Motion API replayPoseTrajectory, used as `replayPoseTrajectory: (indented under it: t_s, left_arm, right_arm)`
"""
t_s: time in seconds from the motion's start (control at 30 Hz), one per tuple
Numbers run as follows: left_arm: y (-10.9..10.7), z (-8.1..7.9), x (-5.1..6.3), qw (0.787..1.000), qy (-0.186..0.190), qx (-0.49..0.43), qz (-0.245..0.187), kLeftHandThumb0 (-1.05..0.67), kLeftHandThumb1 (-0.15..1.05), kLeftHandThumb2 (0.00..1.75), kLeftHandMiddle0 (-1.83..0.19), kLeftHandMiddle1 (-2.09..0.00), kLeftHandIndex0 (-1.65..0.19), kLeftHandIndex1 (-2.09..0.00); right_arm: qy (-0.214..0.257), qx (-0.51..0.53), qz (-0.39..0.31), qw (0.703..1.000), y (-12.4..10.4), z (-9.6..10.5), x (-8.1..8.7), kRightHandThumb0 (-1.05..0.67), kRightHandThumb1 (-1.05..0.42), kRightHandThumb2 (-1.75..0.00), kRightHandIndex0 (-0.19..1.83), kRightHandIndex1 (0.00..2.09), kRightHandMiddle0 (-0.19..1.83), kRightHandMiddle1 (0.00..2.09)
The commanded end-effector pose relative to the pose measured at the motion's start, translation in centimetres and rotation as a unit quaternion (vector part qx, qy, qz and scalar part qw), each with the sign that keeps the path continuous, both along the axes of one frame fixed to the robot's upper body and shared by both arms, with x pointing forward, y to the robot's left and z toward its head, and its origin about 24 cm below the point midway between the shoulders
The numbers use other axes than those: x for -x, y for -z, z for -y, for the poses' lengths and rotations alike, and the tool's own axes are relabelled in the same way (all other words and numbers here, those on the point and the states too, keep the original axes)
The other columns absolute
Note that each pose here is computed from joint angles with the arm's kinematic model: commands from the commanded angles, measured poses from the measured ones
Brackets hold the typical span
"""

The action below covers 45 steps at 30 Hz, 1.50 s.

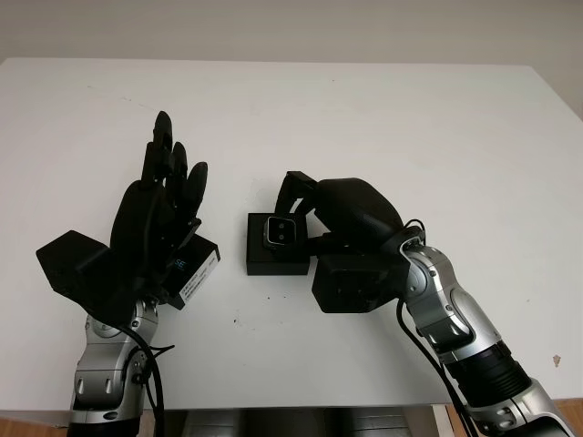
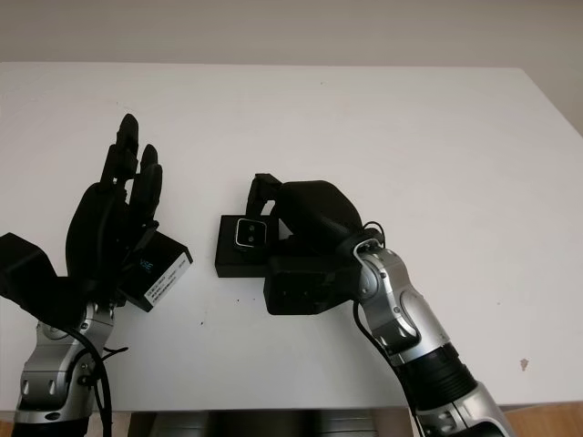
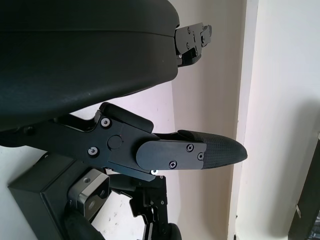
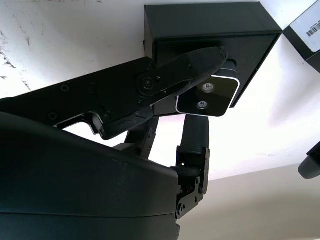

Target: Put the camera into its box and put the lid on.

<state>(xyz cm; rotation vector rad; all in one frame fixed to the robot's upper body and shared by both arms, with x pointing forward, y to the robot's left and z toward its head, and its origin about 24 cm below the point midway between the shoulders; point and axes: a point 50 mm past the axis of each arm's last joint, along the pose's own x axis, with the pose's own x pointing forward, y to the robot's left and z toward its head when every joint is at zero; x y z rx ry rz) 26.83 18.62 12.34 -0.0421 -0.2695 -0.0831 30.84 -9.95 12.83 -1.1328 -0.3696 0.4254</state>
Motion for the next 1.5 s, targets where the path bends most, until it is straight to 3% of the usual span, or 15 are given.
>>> replayPoseTrajectory:
  t_s: [0.0,0.5,0.83,1.03,1.17,1.23,1.33,1.4,1.47]
  left_arm:
    - [-0.3,0.2,0.2,1.0,0.0,0.002,0.008,-0.75,1.05,0.37,0.19,0.0,0.19,0.0]
    - [-0.2,0.2,0.3,1.0,-0.001,0.006,0.007,-0.76,1.05,0.37,0.19,0.0,0.19,0.0]
    - [-0.2,0.3,0.4,1.0,-0.002,0.007,0.008,-0.76,1.05,0.37,0.19,0.0,0.19,0.0]
    - [-0.2,0.4,0.4,1.0,-0.001,0.01,0.007,-0.76,1.05,0.37,0.19,0.0,0.19,0.0]
    - [-0.2,0.4,0.4,1.0,-0.003,0.012,0.007,-0.77,1.05,0.35,0.19,0.0,0.19,0.0]
    - [-0.2,0.5,0.4,1.0,-0.004,0.011,0.008,-0.77,1.05,0.36,0.19,0.0,0.19,0.0]
    - [-0.1,0.5,0.5,1.0,-0.005,0.01,0.007,-0.77,1.05,0.36,0.19,0.0,0.19,0.0]
    - [-0.1,0.5,0.5,1.0,-0.006,0.012,0.006,-0.77,1.05,0.36,0.19,0.0,0.19,0.0]
    - [-0.1,0.5,0.5,1.0,-0.006,0.012,0.007,-0.77,1.05,0.35,0.19,0.0,0.19,0.0]
  right_arm:
    - [0.002,0.006,0.004,1.0,-0.3,0.2,0.1,-0.35,-1.05,-0.06,0.49,0.87,0.47,1.94]
    - [0.005,0.022,0.006,1.0,-0.6,0.4,0.1,-0.34,-1.04,-0.06,0.44,1.02,0.36,2.09]
    - [0.012,0.043,0.008,0.999,-0.6,0.4,0.2,-0.34,-1.04,-0.05,0.43,1.33,0.57,2.09]
    - [0.012,0.069,0.014,0.997,-0.7,0.4,0.2,-0.35,-1.04,-0.05,0.42,1.31,0.56,2.09]
    - [0.011,0.106,0.019,0.994,-0.7,0.4,0.3,-0.4,-1.03,-0.05,0.45,1.16,0.43,2.09]
    - [0.009,0.136,0.026,0.99,-0.8,0.3,0.4,-0.51,-1.03,-0.05,0.37,0.95,0.24,2.07]
    - [0.005,0.179,0.04,0.983,-0.9,0.1,0.5,-0.63,-1.0,-0.05,0.29,0.48,-0.03,1.73]
    - [0.005,0.194,0.045,0.98,-1.1,0.0,0.6,-0.68,-0.98,-0.05,0.19,0.19,-0.09,1.32]
    - [0.004,0.198,0.046,0.979,-1.3,0.0,0.7,-0.7,-0.97,-0.05,0.14,0.09,-0.06,1.02]
